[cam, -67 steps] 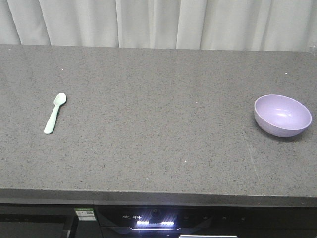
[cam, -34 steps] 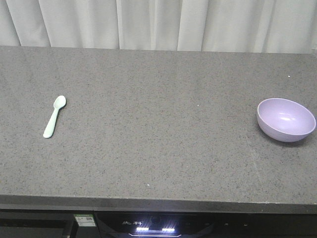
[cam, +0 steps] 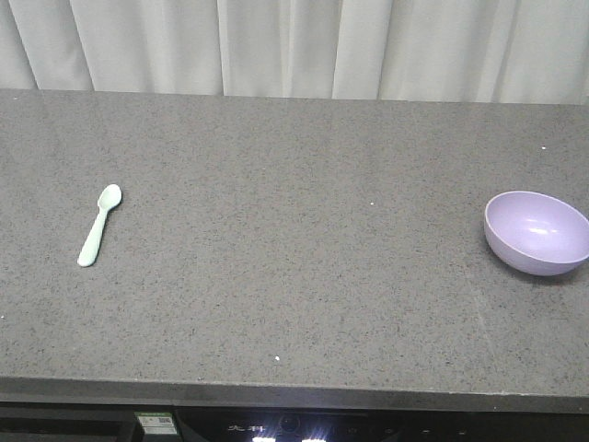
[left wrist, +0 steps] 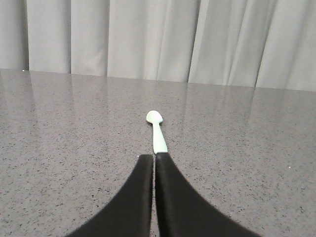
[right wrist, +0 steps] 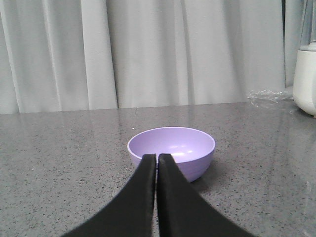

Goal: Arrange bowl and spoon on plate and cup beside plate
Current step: 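Align the left gripper over the green spoon and right over the bowl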

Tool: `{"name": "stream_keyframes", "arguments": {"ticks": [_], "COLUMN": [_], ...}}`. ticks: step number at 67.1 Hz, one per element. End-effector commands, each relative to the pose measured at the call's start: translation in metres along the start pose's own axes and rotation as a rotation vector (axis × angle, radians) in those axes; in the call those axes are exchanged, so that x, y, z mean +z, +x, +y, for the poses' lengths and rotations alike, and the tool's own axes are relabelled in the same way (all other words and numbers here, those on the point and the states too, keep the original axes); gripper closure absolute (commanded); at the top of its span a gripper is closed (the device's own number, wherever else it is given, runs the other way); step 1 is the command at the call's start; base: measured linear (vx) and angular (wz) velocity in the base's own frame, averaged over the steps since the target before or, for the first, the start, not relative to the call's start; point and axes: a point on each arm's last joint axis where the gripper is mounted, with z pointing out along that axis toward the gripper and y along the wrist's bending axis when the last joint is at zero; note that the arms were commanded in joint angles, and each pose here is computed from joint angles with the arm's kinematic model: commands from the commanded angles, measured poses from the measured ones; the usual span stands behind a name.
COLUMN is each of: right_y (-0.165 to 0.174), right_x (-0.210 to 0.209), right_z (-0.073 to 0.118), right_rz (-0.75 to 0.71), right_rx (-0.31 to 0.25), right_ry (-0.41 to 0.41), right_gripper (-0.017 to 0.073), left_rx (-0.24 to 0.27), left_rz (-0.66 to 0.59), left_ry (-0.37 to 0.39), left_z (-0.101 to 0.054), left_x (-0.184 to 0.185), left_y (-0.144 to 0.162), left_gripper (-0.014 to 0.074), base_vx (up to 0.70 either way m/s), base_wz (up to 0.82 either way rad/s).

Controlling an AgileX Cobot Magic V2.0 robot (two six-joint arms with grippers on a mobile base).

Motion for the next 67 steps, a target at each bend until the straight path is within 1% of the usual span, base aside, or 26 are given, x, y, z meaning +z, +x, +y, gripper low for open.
{"name": "stream_keyframes", "arguments": {"ticks": [1,67], "right_y": [-0.0044,-0.0044], "right_x": [-0.0007,-0.0007], "right_z": [-0.0016,-0.0016], "right_rz": [-0.073,-0.073], "right_rx": [-0.016,-0.016], "right_ry": [0.018,0.018], "right_gripper": [0.0561,0.0561], "left_rx": [-0.009,-0.009], "left_rz": [-0.069,-0.069], "left_ry": [-0.012,-0.012], "left_z": [0.0014,0.0014], "left_x": [-0.0001,-0.0001], "left_y": [0.0008,0.0008], "left_gripper": [0.06,0.06], "base_vx": [0.02,0.01], "base_wz": [0.0,0.0]}}
